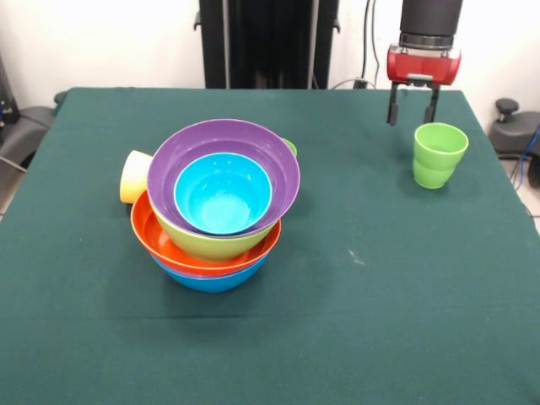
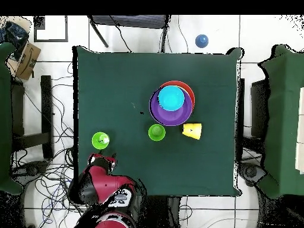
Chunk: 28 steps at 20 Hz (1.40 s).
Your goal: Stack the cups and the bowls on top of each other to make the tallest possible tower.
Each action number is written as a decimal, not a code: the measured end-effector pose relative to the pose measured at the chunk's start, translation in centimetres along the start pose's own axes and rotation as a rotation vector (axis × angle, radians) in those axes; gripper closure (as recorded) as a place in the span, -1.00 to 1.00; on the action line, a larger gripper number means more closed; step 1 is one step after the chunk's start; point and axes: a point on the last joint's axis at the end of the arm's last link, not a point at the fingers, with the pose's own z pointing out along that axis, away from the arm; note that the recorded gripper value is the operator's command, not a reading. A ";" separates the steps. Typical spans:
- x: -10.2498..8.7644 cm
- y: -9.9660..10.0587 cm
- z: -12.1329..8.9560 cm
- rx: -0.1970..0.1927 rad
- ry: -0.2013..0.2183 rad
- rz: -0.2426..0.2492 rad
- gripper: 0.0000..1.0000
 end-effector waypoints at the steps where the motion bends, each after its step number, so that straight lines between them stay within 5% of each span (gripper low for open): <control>1: -0.6 0.3 -0.5 -0.008 -0.015 0.002 -1.00; 11: -3.7 1.8 -3.0 -0.053 -0.087 0.013 -1.00; 22: -4.3 2.1 -3.2 -0.066 -0.093 0.020 -1.00; 28: -3.3 1.7 -1.7 -0.053 -0.070 0.019 -1.00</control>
